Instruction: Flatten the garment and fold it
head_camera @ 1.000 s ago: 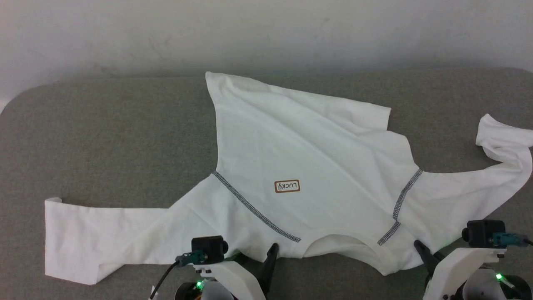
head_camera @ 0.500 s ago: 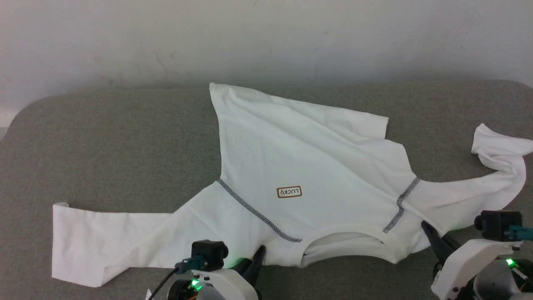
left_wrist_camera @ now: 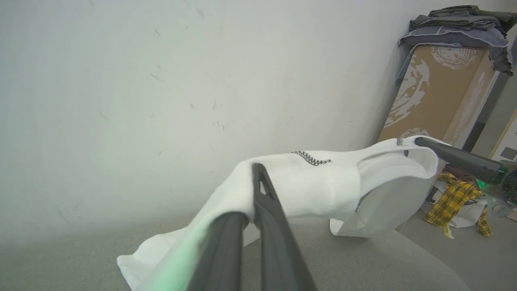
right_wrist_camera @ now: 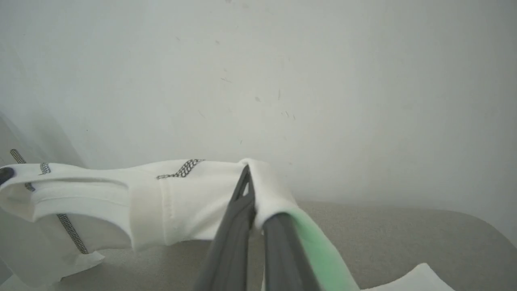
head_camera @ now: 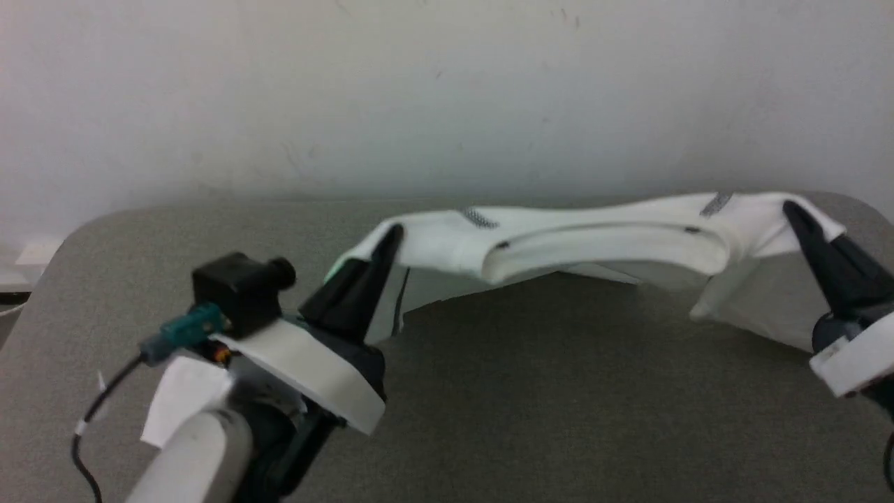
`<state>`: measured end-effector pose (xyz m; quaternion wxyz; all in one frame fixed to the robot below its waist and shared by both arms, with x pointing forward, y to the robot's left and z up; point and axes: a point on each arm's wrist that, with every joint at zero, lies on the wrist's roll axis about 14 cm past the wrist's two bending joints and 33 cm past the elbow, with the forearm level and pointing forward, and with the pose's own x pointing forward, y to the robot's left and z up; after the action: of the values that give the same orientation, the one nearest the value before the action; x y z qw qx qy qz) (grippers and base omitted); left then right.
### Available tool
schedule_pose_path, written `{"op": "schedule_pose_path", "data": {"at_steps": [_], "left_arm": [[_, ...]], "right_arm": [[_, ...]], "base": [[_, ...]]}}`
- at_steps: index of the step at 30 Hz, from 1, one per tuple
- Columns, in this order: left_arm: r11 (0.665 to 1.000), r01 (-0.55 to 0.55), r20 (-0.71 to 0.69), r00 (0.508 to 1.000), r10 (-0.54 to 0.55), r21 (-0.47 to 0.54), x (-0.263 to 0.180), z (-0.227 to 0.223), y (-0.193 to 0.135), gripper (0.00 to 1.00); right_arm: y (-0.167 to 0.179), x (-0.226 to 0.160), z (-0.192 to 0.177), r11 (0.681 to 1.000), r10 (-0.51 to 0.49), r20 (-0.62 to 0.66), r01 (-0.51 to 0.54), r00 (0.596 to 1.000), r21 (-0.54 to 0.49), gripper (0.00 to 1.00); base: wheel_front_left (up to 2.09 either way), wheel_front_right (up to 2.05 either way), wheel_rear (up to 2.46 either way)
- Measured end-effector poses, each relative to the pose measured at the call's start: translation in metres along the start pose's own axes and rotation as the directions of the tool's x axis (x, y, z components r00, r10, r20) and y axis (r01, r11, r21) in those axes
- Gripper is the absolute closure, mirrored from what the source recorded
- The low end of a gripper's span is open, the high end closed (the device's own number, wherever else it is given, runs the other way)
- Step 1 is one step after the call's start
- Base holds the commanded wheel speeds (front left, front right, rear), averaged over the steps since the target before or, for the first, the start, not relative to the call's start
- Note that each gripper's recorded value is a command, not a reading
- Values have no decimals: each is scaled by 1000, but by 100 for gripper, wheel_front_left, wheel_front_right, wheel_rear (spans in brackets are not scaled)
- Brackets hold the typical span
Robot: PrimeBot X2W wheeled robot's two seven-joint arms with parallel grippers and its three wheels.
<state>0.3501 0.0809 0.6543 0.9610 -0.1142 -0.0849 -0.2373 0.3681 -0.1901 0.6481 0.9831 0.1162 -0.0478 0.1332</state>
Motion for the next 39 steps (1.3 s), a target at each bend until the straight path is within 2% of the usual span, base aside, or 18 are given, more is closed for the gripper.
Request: {"op": "schedule_pose_path", "data": {"at_steps": [6,10,14,20,27,35,39], "left_arm": [[989,25,173,984,-50,144,11,88,-3,100],[978,17,250,966,-70,209,18,128,-4,100],[965,15,288,953,-93,263,27,154,-3,100],[952,11,298,949,-107,307,45,174,3,100],[939,16,270,956,-116,344,81,181,18,100],[926,-16,244,966,-83,376,153,177,59,100],[937,-28,213,976,-50,349,196,158,84,100]], "right_arm": [[30,9,84,991,129,164,-121,978,-58,100],[49,12,130,979,198,242,-181,950,-94,100],[60,19,159,969,239,276,-209,931,-133,100],[69,38,179,956,271,272,-225,923,-189,100],[61,77,193,950,268,264,-209,927,-232,100],[40,152,185,942,246,255,-169,935,-291,100],[22,194,171,939,218,251,-133,943,-316,100]], "base": [[0,0,0],[0,0,0],[0,0,0],[0,0,0],[0,0,0],[0,0,0],[0,0,0]]}}
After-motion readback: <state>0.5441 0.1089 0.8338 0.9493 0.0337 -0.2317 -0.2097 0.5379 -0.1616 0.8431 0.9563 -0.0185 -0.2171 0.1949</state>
